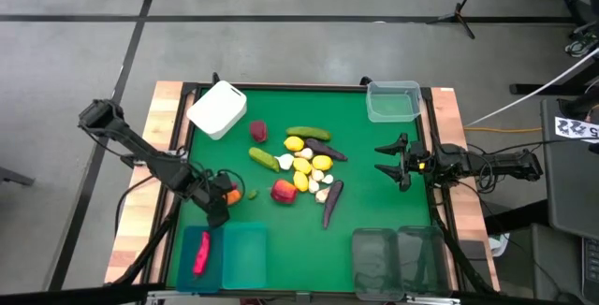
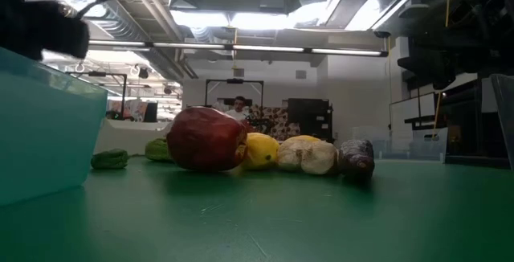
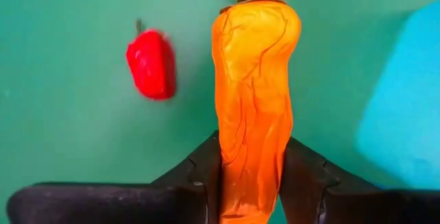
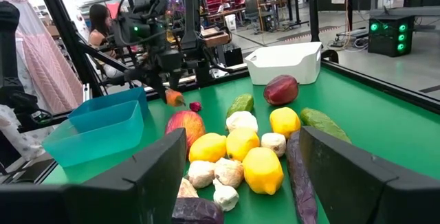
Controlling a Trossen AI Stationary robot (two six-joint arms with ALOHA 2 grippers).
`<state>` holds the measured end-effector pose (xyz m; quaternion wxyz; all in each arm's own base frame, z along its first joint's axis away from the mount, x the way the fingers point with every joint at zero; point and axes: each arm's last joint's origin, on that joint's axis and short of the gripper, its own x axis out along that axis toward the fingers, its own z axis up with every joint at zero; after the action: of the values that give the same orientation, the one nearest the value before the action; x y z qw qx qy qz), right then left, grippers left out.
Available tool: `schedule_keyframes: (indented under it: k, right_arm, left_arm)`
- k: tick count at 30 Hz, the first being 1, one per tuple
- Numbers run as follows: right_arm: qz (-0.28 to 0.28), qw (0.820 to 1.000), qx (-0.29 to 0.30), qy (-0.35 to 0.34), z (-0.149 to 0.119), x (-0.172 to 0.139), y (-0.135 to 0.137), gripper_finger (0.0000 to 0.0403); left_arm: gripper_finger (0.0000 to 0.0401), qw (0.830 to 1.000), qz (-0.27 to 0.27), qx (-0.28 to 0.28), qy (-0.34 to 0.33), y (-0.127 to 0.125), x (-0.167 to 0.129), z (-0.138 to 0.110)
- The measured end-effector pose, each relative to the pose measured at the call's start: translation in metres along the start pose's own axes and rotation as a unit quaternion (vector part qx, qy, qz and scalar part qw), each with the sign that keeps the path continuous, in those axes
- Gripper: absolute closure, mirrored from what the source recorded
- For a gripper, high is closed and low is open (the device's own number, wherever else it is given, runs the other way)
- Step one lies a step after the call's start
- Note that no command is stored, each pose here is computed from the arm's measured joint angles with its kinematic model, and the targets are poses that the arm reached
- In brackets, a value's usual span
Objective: Sort produce into baskets
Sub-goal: Put the big orange pepper into the dark blue bin
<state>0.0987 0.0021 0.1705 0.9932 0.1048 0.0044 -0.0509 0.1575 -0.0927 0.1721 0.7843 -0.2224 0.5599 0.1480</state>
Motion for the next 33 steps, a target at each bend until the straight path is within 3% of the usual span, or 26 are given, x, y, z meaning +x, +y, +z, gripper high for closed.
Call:
schedule_keyframes:
  k: [8,14,22,26,33]
  right_arm:
    - [0.0,1.0,0.0,0.0,0.0,0.0,0.0,0.0123]
    - [0.0,1.0,0.0,0.0,0.0,0.0,0.0,0.0123]
    - [0.0,1.0,0.0,0.0,0.0,0.0,0.0,0.0123]
    - [0.0,1.0,0.0,0.0,0.0,0.0,0.0,0.0123]
    - [0.0,1.0,0.0,0.0,0.0,0.0,0.0,0.0123]
  left_arm:
    - [0.03,0.997,-0.066,0.004,-0.044,-0.029,-0.04,0.028]
    - [0.0298,0.989,-0.116,-0.067,-0.058,-0.046,-0.063,0.035]
    - [0.0298,0.968,-0.177,-0.178,-0.022,-0.066,-0.076,0.014]
    - [0.0298,0.95,-0.18,-0.256,0.013,-0.073,-0.077,-0.001]
    - [0.0297,0.923,-0.169,-0.338,0.073,-0.089,-0.072,-0.035]
